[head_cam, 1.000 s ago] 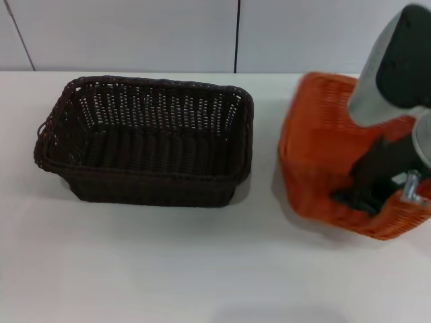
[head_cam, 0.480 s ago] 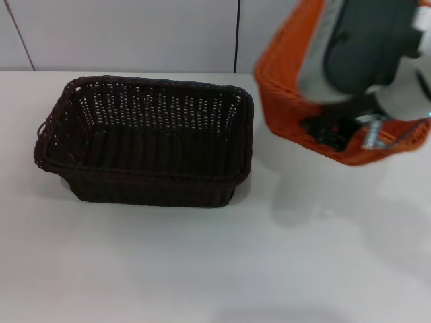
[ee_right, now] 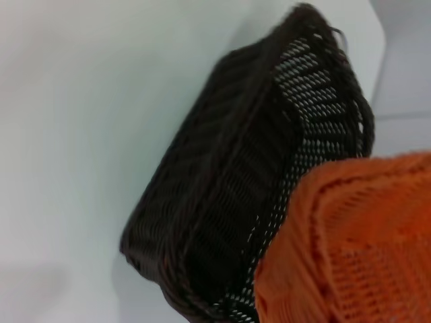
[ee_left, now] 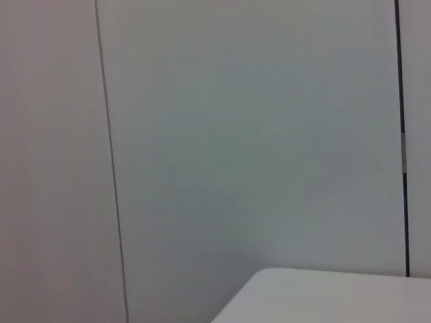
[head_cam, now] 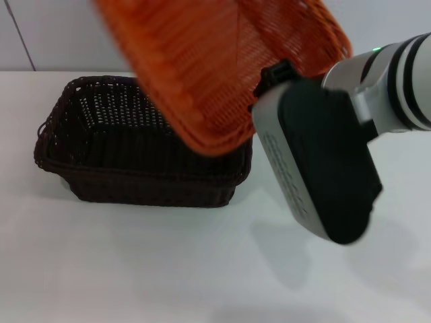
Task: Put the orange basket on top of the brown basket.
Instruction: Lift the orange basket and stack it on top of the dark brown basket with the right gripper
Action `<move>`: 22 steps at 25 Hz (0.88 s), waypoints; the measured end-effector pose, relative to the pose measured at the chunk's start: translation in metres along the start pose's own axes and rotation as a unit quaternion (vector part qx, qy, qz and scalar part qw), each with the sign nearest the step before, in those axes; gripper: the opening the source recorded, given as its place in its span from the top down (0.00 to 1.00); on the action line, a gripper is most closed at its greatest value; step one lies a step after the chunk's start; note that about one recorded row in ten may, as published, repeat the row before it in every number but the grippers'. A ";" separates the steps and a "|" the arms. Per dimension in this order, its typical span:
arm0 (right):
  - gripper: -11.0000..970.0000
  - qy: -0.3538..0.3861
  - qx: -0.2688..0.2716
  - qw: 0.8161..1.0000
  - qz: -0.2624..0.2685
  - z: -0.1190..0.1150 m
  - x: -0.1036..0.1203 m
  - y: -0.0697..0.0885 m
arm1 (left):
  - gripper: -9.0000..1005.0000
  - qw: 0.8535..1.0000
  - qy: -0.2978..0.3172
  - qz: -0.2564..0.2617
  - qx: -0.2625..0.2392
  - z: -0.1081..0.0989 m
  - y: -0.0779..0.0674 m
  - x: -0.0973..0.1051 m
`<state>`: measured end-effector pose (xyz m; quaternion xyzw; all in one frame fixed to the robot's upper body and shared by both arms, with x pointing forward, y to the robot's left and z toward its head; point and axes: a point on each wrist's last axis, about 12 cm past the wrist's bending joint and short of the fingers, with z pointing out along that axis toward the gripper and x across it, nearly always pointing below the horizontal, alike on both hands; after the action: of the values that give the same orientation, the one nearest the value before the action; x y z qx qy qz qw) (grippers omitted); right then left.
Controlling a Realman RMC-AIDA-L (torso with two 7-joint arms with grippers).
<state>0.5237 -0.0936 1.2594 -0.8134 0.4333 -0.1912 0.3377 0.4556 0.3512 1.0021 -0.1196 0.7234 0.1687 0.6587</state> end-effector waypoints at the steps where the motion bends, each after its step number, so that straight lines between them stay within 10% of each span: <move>1: 0.81 -0.004 0.007 0.998 -0.057 0.001 0.002 0.003 | 0.24 1.000 0.001 -0.007 0.001 0.000 0.000 0.001; 11: 0.80 0.002 0.008 0.982 -0.189 0.031 0.017 0.020 | 0.24 1.000 0.004 -0.025 0.005 -0.005 -0.002 0.003; 22: 0.78 -0.002 0.035 0.983 -0.181 0.063 0.017 0.024 | 0.24 0.999 0.005 -0.027 0.017 -0.003 -0.010 0.002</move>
<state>0.5576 -0.0928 1.1983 -0.8666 0.2715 -0.2624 0.3263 0.4561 0.3411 0.9999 -0.1289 0.7259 0.1377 0.6615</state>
